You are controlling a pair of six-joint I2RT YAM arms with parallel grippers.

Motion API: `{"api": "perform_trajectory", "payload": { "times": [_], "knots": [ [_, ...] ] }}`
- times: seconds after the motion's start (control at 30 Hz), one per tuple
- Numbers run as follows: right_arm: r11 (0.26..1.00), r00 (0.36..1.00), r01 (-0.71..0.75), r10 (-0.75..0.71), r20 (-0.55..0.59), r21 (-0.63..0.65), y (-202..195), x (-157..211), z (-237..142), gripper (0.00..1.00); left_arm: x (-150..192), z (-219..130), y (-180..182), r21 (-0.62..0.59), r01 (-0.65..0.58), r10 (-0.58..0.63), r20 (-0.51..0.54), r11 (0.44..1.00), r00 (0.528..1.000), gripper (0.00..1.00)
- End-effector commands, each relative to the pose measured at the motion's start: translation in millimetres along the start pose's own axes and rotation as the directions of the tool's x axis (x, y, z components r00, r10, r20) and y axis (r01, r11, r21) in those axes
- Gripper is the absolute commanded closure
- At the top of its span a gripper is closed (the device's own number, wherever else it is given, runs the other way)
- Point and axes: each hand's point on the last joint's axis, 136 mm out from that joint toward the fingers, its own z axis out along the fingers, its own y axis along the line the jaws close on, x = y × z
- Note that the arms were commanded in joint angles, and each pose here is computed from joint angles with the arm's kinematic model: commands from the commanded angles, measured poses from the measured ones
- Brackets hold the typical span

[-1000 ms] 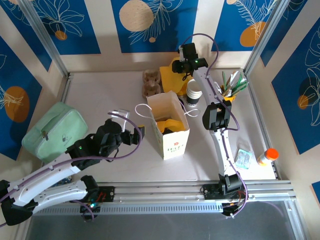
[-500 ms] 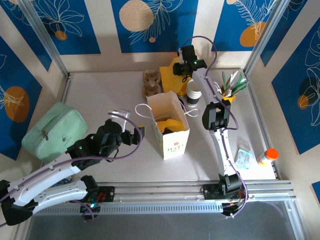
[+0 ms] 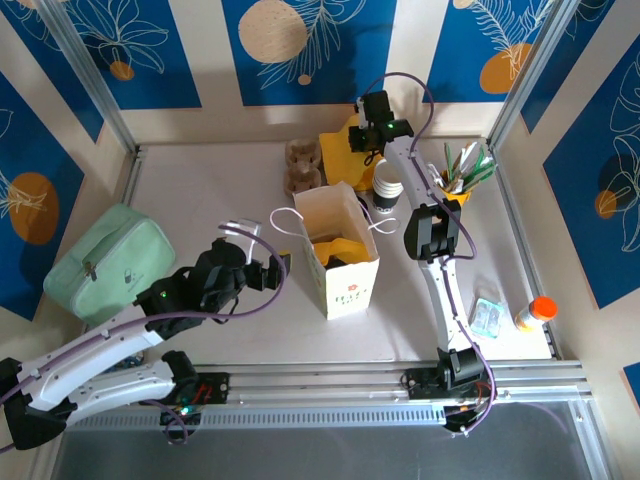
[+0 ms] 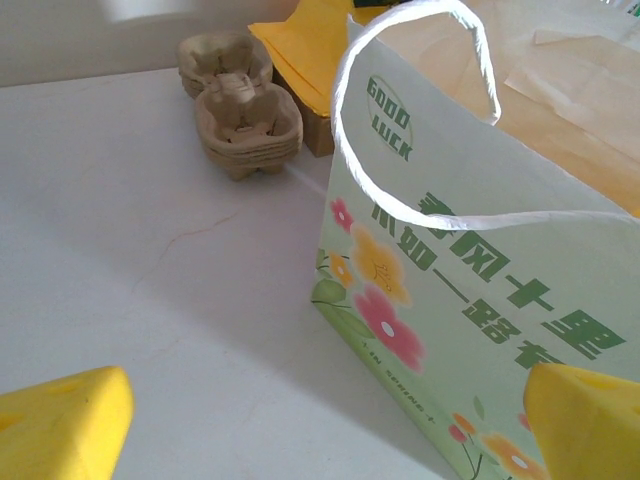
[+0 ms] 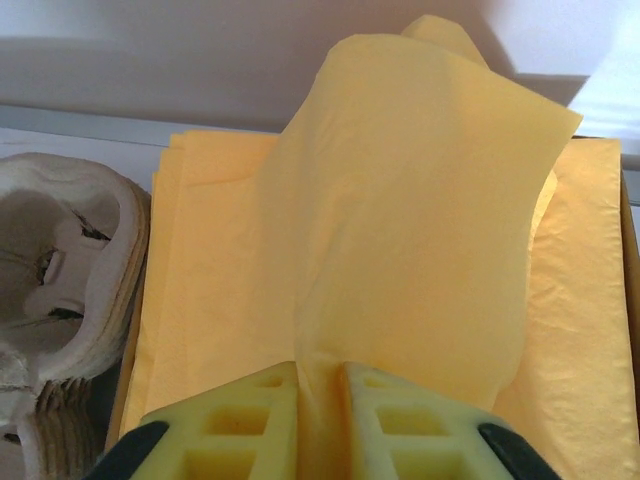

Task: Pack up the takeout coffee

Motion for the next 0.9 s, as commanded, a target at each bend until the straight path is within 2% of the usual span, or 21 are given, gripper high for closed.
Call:
{"api": "perform_trajectory", "payload": {
  "times": [0.0,0.27,0.4,0.6,0.87],
  "knots": [
    [0.999,0.995,0.012,-0.009,0.098,-0.037,12,-39,-46,0.85,-7,-2,1,0.002,0.019,-0.019,0.022,1.000,1.000,0.00],
    [0.999,0.993,0.006,0.000,0.118,-0.047,14,-48,-60,0.88,-8,-4,1,0.005,0.022,-0.022,0.026,1.000,0.999,0.00],
    [0.999,0.989,0.006,0.002,0.146,-0.053,16,-59,-80,0.92,-8,-6,2,0.009,0.024,-0.024,0.031,1.000,0.999,0.00],
    [0.995,0.978,-0.006,0.027,0.208,-0.101,22,-83,-139,1.00,-10,-8,1,0.017,0.028,-0.029,0.038,0.999,0.999,0.00],
    [0.981,0.959,-0.012,0.067,0.275,-0.196,39,-101,-240,1.00,-17,-11,-1,0.030,0.039,-0.040,0.056,0.999,0.998,0.00]
  ]
}}
